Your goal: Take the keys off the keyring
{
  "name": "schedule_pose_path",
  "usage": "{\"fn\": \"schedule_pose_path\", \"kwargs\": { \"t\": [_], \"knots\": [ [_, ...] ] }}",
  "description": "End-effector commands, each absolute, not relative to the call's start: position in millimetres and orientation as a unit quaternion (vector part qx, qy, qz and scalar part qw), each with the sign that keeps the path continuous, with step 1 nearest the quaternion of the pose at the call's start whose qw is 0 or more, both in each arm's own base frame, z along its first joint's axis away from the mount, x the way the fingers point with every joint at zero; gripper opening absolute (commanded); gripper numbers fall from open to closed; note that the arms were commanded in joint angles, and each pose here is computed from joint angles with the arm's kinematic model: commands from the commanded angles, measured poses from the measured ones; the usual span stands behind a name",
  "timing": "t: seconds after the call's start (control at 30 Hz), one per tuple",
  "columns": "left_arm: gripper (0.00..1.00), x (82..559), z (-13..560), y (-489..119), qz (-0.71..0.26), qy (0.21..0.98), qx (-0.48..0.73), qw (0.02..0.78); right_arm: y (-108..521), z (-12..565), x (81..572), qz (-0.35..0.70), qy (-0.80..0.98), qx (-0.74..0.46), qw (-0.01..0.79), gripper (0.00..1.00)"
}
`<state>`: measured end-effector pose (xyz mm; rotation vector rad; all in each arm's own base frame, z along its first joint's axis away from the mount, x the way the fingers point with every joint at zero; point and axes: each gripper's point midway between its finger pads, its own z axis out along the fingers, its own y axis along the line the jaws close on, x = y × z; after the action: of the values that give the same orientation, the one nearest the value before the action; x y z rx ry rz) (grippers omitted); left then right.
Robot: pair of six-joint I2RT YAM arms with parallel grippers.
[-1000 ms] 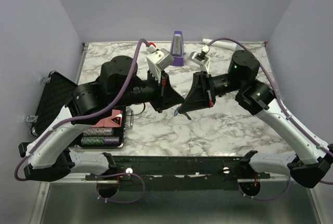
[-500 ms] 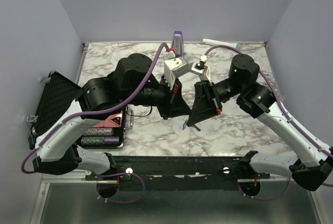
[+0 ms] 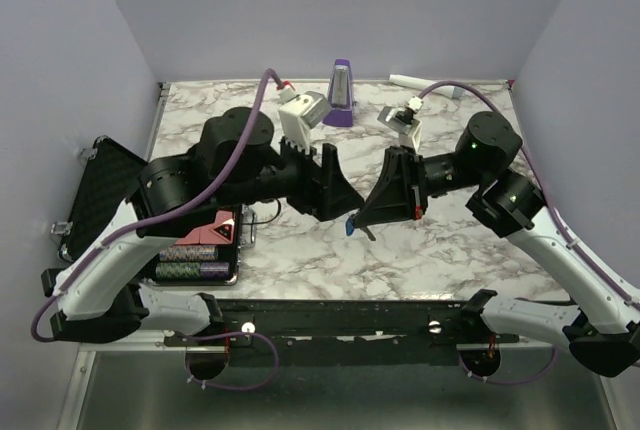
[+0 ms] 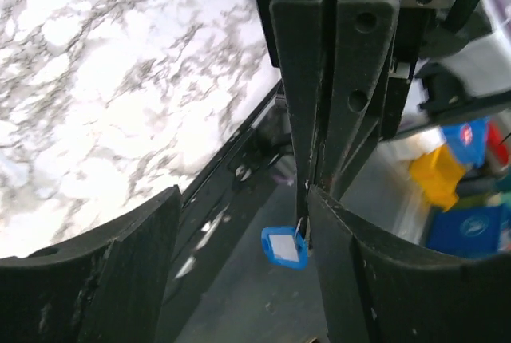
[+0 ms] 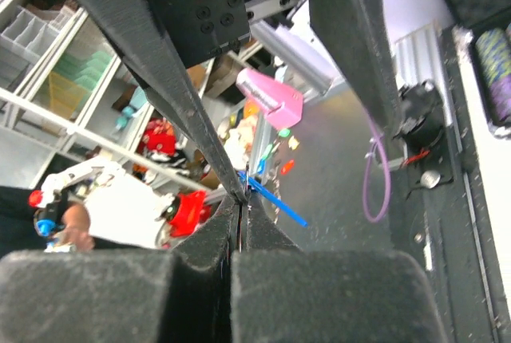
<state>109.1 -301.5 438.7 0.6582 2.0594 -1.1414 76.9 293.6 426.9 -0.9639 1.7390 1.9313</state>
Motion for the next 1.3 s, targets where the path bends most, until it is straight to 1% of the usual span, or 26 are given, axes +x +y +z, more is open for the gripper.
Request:
{"fn": "schedule_pose_path", "kwargs": {
  "t": [0.0, 0.03, 0.07, 0.27, 0.43, 0.5, 0.57, 0.7, 0.83, 0.9, 0.97, 1.23, 1.27],
  "knots": [
    [0.68, 115.2, 491.1, -292.7, -0.540, 0.735, 0.140, 0.385, 304.1, 448.1, 100.3, 0.687, 0.599, -0.312, 0.268, 0.01],
    [0.63, 115.1, 497.4, -287.8, -0.555, 0.724, 0.123, 0.391, 304.2, 451.0, 101.1, 0.688, 0.596, -0.311, 0.274, 0.01],
    [0.61, 114.9, 500.0, -286.3, -0.568, 0.713, 0.114, 0.394, 303.5, 455.2, 101.3, 0.691, 0.590, -0.310, 0.280, 0.01],
    [0.55, 106.2, 510.8, -277.1, -0.603, 0.679, 0.109, 0.404, 305.6, 466.6, 102.3, 0.699, 0.576, -0.314, 0.286, 0.01],
    [0.51, 101.2, 505.7, -280.4, -0.605, 0.680, 0.126, 0.395, 305.9, 474.7, 99.9, 0.706, 0.564, -0.320, 0.284, 0.01],
    [0.46, 100.0, 503.4, -282.9, -0.606, 0.681, 0.132, 0.390, 305.6, 475.2, 97.7, 0.707, 0.562, -0.324, 0.280, 0.01],
    [0.44, 100.4, 500.4, -284.8, -0.602, 0.685, 0.136, 0.388, 305.5, 474.7, 97.2, 0.707, 0.563, -0.325, 0.278, 0.01],
    [0.43, 103.3, 492.0, -287.6, -0.587, 0.700, 0.140, 0.383, 303.6, 477.9, 94.9, 0.708, 0.559, -0.327, 0.281, 0.01],
    [0.40, 104.9, 489.6, -288.5, -0.582, 0.705, 0.139, 0.382, 302.2, 477.7, 93.9, 0.707, 0.561, -0.327, 0.280, 0.01],
    [0.36, 104.2, 488.5, -288.1, -0.581, 0.705, 0.142, 0.381, 302.4, 476.8, 93.9, 0.706, 0.562, -0.327, 0.280, 0.01],
    [0.30, 103.5, 489.0, -287.4, -0.580, 0.706, 0.143, 0.380, 302.2, 476.8, 94.1, 0.706, 0.562, -0.326, 0.282, 0.01],
    [0.00, 100.2, 483.9, -285.9, -0.576, 0.713, 0.150, 0.372, 302.8, 473.9, 93.8, 0.704, 0.564, -0.331, 0.276, 0.01],
    [0.00, 100.5, 483.3, -286.1, -0.574, 0.714, 0.150, 0.372, 302.7, 473.5, 92.6, 0.705, 0.564, -0.333, 0.273, 0.01]
  ]
}}
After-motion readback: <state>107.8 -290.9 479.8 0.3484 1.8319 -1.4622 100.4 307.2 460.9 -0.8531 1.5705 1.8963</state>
